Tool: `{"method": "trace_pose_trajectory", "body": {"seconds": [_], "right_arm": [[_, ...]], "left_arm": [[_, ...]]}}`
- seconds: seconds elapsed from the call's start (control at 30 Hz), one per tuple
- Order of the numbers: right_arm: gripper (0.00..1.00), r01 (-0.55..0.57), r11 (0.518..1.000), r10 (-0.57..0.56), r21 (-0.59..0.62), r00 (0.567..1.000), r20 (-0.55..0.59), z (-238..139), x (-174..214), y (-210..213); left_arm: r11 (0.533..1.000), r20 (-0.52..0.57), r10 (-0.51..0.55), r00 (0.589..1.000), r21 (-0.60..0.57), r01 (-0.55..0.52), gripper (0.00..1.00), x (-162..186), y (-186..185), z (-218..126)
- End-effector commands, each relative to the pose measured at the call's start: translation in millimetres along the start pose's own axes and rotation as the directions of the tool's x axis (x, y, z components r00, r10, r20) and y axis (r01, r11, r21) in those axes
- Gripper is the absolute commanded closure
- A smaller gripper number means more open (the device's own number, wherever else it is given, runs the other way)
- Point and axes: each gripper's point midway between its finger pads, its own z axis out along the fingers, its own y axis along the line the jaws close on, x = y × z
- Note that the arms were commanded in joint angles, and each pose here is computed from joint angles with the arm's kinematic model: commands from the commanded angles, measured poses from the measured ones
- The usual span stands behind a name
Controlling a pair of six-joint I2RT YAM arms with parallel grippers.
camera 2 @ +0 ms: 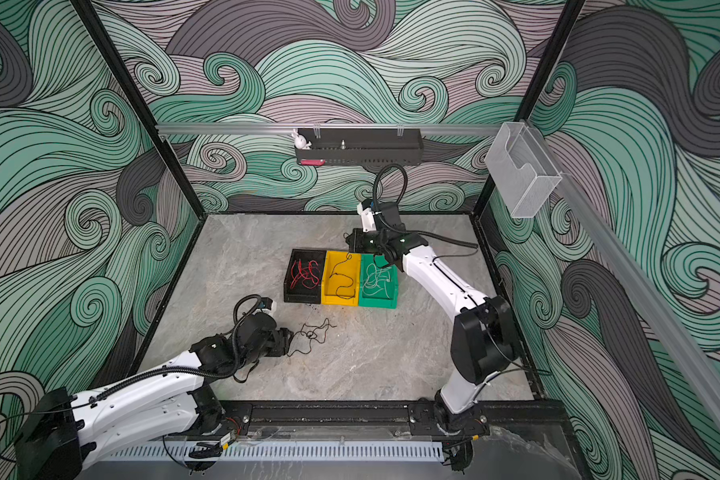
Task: Untangle the cables
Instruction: 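Grasp a black wire with the right gripper and carry it over the yellow bin, then open the right gripper to drop the black wire into the yellow bin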
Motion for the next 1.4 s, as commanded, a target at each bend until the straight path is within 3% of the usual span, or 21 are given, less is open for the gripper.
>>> {"method": "trace_pose_trajectory", "body": {"seconds": [0.0, 0.23, 0.47, 0.67, 0.73, 0.8, 1.13, 1.37], "right_arm": [[1.00, 0.004, 1.000, -0.005, -0.021, 0.999, -0.050, 12.8, 16.0, 1.1], [1.00, -0.014, 0.998, 0.026, 0.062, 0.980, -0.197, 49.1, 57.3, -12.1], [0.99, -0.031, 0.986, 0.074, 0.164, 0.962, -0.264, 80.1, 75.8, -32.6], [0.87, -0.016, 0.973, 0.089, 0.228, 0.945, -0.314, 85.2, 87.7, -45.8], [0.72, -0.011, 0.973, 0.083, 0.230, 0.948, -0.307, 81.3, 85.1, -44.6], [0.64, -0.007, 0.976, 0.072, 0.219, 0.954, -0.292, 75.0, 78.9, -39.4], [0.60, 0.032, 0.988, -0.005, 0.151, 0.984, -0.177, 9.2, 46.5, -6.3], [0.56, 0.021, 0.998, -0.008, 0.063, 0.980, -0.201, -24.8, 84.2, 4.9]], "left_arm": [[1.000, 0.000, -0.026, 1.000, 0.005, 0.026, 0.36, -0.1, 0.0, 2.2], [1.000, -0.009, -0.029, 1.000, 0.009, 0.029, 0.36, 0.8, -1.7, 5.3], [1.000, -0.017, -0.030, 0.999, 0.009, 0.030, 0.36, 3.8, -0.5, 5.1], [0.999, -0.013, -0.037, 0.999, 0.009, 0.037, 0.36, 4.2, 1.3, 4.0], [0.999, -0.016, -0.038, 0.999, 0.007, 0.038, 0.36, 5.3, 2.0, 4.6], [0.999, -0.022, -0.037, 0.999, 0.007, 0.037, 0.36, 7.2, 2.3, 5.8], [0.998, -0.051, -0.053, 0.997, 0.030, 0.054, 0.36, 12.8, -4.0, 13.9], [0.996, -0.122, -0.051, 0.991, 0.070, 0.060, 0.36, 23.5, -14.1, 18.4]]}}
